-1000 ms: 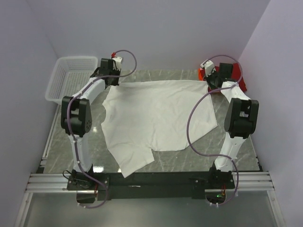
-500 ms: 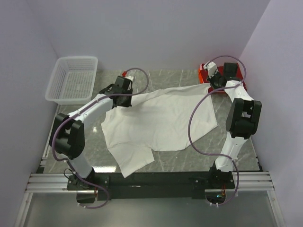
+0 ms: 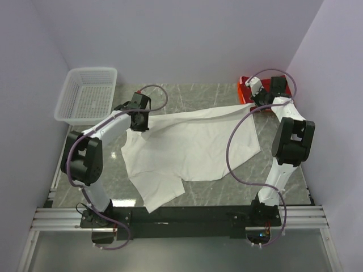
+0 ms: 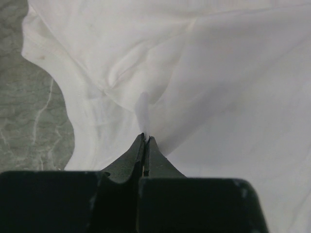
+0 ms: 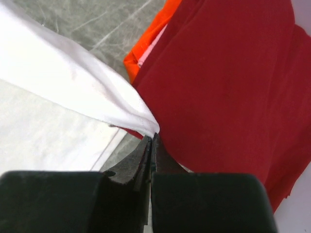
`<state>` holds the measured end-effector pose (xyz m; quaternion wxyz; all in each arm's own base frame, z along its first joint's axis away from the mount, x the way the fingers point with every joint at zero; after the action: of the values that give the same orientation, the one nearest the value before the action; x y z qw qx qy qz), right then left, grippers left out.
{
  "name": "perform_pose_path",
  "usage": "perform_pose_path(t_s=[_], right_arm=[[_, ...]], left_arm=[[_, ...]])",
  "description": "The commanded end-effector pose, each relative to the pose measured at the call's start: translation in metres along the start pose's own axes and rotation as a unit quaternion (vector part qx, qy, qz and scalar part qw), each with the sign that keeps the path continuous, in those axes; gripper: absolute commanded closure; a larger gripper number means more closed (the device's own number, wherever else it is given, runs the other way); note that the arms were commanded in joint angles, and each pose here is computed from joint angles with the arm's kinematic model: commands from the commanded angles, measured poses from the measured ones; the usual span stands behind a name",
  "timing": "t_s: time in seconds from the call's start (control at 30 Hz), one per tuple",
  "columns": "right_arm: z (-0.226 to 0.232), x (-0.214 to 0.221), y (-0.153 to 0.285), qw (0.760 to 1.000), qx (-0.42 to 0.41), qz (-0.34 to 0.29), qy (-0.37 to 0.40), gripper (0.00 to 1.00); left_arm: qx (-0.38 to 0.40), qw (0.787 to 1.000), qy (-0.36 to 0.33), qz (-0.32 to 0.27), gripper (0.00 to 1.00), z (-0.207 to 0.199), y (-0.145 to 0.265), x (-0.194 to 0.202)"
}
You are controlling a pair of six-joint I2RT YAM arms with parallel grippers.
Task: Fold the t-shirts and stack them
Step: Fold the tshirt
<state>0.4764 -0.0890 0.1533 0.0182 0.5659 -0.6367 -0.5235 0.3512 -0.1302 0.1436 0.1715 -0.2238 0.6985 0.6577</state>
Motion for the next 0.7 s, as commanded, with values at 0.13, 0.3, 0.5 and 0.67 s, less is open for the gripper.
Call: perform_pose_path(t_s=[0.13, 0.3, 0.5, 0.67], right_arm=[[-0.007, 0.009, 0.014, 1.0, 0.0, 0.005, 0.011, 1.0], [0.008, 0.02, 0.011, 0.999, -0.022, 0.022, 0.015, 1.0], [0.016, 0.032, 0.004, 0.998, -0.032, 0.048, 0.017, 1.0], [0.011, 0.03, 0.006, 0.996, -0.034, 0.083, -0.009, 0.77]], left_arm=[[0.027, 0.997, -0.037, -0.058, 0.99, -0.001, 0.041, -0.023], [0.028, 0.997, -0.055, -0.036, 0.99, 0.001, 0.036, -0.009], [0.034, 0.996, -0.078, -0.013, 0.97, -0.005, 0.026, 0.001], [0.035, 0.995, -0.092, 0.017, 0.68, -0.003, 0.028, 0.005]])
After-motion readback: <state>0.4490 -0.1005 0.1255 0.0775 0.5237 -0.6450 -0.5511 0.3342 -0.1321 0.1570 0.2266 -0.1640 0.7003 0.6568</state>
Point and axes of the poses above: each gripper's point midway between its finger pads, its own y axis back along the fingers, its own z axis along the line the jaws close on, x = y × z, the point moved 7 cm from there along y, back along the fingers, and after that the axes turned 7 degrees about y, right-handed, at the moved point
